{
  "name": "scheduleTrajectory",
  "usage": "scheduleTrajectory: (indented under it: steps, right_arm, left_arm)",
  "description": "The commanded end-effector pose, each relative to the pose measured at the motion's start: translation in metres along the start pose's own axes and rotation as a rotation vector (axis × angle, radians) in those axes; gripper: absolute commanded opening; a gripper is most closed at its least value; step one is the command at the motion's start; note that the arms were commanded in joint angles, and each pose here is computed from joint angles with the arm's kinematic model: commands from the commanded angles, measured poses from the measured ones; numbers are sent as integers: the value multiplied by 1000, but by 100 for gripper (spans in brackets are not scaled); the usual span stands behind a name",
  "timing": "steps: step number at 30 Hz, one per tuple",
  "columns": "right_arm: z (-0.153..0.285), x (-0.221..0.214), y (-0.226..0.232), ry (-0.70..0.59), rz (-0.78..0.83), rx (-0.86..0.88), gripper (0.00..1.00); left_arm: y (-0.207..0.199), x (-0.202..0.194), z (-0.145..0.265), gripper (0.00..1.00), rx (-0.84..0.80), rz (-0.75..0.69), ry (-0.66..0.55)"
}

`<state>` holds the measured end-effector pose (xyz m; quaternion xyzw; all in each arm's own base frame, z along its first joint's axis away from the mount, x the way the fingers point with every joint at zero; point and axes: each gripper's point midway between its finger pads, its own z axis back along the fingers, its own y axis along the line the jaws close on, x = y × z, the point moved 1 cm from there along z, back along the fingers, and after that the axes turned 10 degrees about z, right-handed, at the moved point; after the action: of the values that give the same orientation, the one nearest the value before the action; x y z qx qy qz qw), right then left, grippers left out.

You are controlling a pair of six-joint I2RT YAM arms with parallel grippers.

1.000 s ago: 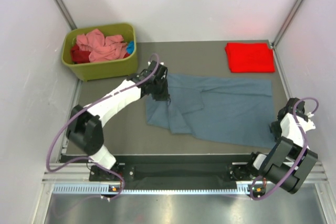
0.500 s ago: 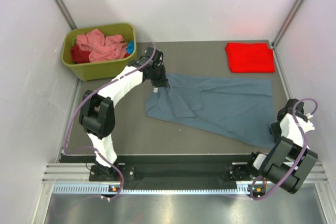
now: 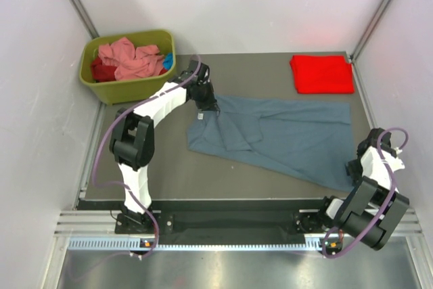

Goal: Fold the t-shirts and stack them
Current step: Fold the tshirt

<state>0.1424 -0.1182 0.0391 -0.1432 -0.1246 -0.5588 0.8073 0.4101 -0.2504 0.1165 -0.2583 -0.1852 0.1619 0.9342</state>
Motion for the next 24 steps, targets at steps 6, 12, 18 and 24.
scheduleTrajectory:
  steps: [6, 12, 18, 24]
  right_arm:
    - [-6, 6, 0, -8, -1, -9, 45]
    - [-6, 11, 6, -29, 18, 16, 46]
    - [0, 5, 7, -8, 15, 41, 47]
    - [1, -16, 16, 34, 45, 83, 45]
  left_arm:
    - [-20, 42, 7, 0, -66, 22, -108]
    - [-25, 54, 1, 0, -130, 57, -107]
    - [-30, 60, -16, 0, -174, 70, -96]
    - [-30, 67, -27, 0, -191, 91, -94]
